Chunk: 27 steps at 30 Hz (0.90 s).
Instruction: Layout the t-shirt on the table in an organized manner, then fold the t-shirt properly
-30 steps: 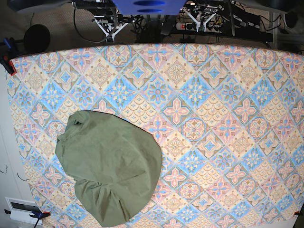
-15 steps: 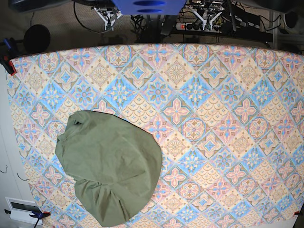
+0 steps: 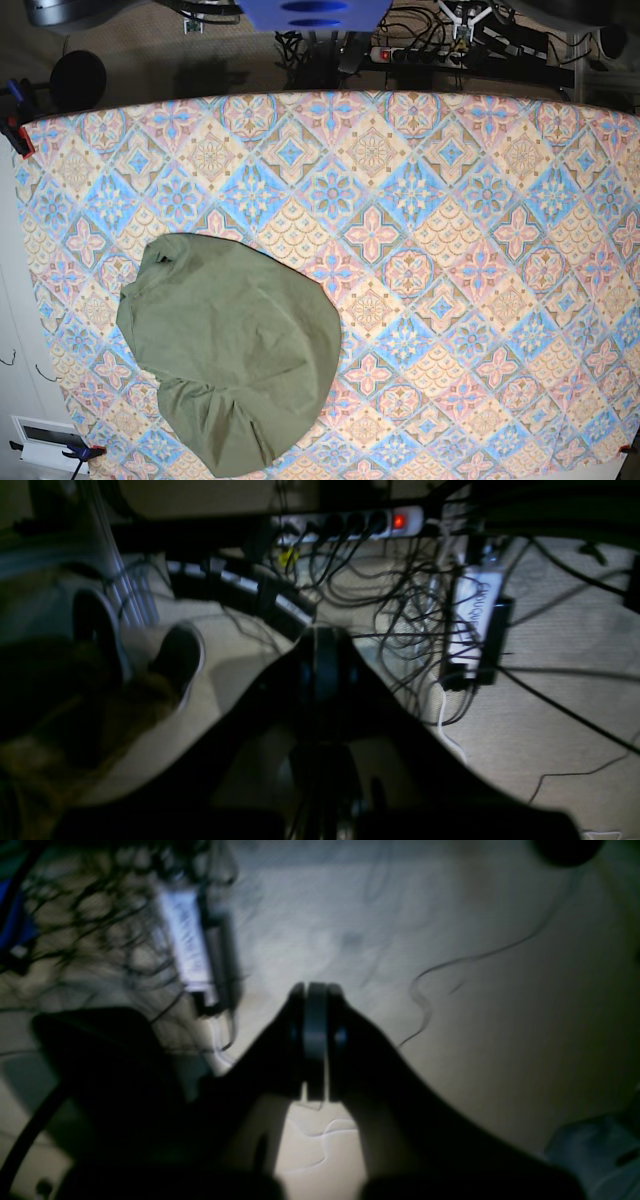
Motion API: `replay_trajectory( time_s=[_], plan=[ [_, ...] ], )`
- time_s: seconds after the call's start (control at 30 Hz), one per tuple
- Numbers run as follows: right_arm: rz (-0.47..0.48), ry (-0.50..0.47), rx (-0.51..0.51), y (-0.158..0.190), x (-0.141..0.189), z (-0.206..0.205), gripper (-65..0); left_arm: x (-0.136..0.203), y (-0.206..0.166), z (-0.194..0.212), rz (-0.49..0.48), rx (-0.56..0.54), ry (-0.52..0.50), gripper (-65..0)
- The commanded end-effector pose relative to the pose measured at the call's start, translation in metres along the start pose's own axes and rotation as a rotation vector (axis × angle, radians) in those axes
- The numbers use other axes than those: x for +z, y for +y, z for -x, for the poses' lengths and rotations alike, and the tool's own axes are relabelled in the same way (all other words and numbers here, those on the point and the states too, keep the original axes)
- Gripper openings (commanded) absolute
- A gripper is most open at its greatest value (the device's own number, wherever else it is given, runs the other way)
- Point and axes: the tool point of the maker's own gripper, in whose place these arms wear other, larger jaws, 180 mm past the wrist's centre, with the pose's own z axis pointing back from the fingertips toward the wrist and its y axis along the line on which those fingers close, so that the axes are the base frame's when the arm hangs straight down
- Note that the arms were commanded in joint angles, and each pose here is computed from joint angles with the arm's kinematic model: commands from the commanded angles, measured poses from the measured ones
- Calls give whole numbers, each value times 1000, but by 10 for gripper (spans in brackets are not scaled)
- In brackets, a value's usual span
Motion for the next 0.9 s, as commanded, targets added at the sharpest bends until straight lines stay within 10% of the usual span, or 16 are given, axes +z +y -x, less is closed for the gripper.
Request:
replay_trajectory(
  time_s=[0.0, 0.87],
  plan=[
    [22, -4, -12, -11, 7, 7, -650, 12, 12, 5, -15, -23, -10, -650],
    [396, -495, 23, -150, 205, -164, -650, 182, -5, -177, 107, -104, -509, -650]
  ],
)
